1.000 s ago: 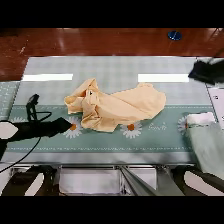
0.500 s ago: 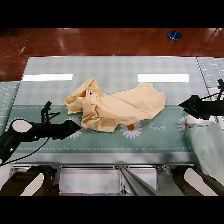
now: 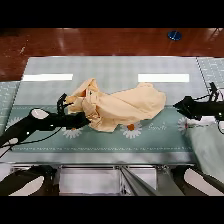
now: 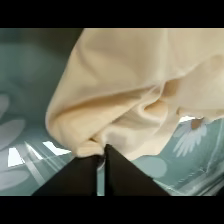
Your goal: Fold the shirts.
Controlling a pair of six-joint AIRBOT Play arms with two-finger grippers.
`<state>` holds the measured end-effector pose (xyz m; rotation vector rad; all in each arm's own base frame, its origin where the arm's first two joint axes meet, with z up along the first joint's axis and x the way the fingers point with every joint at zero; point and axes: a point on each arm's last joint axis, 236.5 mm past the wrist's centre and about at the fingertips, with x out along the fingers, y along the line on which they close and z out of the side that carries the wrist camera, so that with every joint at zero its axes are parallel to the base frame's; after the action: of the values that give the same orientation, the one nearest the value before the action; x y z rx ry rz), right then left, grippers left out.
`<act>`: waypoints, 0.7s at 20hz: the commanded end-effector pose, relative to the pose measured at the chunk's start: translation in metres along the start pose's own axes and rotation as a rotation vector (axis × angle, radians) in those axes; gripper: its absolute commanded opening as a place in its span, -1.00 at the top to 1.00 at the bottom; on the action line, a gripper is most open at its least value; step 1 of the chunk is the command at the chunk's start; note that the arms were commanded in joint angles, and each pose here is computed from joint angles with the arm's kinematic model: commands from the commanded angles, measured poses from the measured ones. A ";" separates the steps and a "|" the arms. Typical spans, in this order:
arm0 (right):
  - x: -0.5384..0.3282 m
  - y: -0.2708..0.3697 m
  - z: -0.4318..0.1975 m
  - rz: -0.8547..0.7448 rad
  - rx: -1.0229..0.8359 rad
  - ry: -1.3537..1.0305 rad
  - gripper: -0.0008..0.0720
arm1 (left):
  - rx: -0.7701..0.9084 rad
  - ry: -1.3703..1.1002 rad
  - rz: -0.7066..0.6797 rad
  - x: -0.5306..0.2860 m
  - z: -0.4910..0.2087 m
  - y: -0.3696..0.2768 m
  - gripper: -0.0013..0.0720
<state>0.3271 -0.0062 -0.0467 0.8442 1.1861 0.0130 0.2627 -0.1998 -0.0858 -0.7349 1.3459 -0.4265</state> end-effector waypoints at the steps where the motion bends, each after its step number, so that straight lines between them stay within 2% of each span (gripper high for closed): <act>1: 0.033 0.011 0.007 0.049 0.065 0.025 -0.15 | 0.066 0.063 -0.036 0.007 0.001 -0.016 0.93; 7: 0.086 0.025 0.001 0.042 0.108 0.162 -0.15 | 0.075 0.058 -0.040 0.006 0.005 -0.020 0.92; 10: 0.108 0.038 -0.010 0.035 0.073 0.219 -0.11 | 0.075 0.057 -0.041 0.006 0.005 -0.020 0.92; 11: 0.112 0.045 -0.010 0.038 0.050 0.227 0.19 | 0.075 0.056 -0.040 0.006 0.005 -0.020 0.93; 12: 0.113 0.058 -0.008 0.053 -0.002 0.224 0.68 | 0.074 0.049 -0.040 0.005 0.007 -0.020 0.93; 13: 0.107 0.075 -0.003 0.083 -0.084 0.221 0.91 | 0.080 0.037 -0.048 0.001 0.014 -0.022 0.92; 14: 0.094 0.097 0.006 0.114 -0.153 0.211 0.91 | 0.089 0.018 -0.069 -0.008 0.024 -0.030 0.93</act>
<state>0.3944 0.0762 -0.0939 0.8742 1.3389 0.1561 0.2771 -0.2141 -0.0708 -0.6996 1.3469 -0.5321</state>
